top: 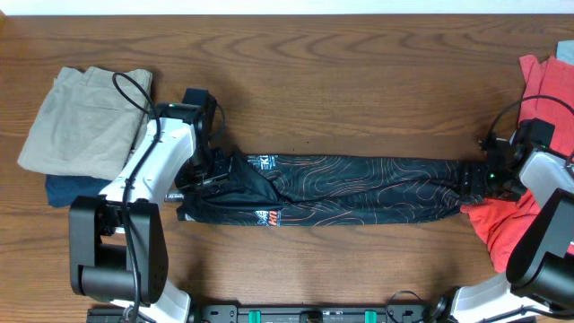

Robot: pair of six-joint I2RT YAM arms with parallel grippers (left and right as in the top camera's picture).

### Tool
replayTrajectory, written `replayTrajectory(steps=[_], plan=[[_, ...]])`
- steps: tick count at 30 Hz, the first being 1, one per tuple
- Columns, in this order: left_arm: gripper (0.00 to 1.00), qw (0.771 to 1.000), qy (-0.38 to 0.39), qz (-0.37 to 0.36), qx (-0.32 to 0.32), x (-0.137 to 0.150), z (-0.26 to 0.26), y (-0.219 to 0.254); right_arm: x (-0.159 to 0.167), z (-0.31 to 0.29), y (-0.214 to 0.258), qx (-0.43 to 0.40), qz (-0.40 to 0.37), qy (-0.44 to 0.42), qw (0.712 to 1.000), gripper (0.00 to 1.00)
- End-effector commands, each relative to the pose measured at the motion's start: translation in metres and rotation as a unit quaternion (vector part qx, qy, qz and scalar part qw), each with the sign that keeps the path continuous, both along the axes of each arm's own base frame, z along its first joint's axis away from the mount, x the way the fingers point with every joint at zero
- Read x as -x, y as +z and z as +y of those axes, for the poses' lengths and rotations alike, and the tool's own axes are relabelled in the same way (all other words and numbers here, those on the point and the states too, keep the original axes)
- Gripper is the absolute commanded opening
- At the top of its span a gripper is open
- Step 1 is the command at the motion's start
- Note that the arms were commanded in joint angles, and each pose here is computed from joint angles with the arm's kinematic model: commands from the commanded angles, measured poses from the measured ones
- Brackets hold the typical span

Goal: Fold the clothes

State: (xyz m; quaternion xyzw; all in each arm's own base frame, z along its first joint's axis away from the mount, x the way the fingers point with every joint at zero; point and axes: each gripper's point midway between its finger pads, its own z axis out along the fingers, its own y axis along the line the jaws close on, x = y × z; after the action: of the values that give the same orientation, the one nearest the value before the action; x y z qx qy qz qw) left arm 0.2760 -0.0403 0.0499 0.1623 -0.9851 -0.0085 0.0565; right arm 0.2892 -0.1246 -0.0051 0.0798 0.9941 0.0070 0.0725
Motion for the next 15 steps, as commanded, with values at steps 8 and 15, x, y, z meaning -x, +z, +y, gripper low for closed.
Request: replayTrajectory(steps=[8,15], plan=[[0.52,1.000,0.002,-0.018,0.002,-0.007,-0.001,0.010,-0.006,0.011,-0.018,-0.045,-0.002,-0.006,0.999,0.04],[0.51,1.000,0.002,-0.022,0.002,-0.009,-0.001,0.010,-0.035,-0.003,0.023,-0.040,-0.027,-0.044,0.998,0.01]])
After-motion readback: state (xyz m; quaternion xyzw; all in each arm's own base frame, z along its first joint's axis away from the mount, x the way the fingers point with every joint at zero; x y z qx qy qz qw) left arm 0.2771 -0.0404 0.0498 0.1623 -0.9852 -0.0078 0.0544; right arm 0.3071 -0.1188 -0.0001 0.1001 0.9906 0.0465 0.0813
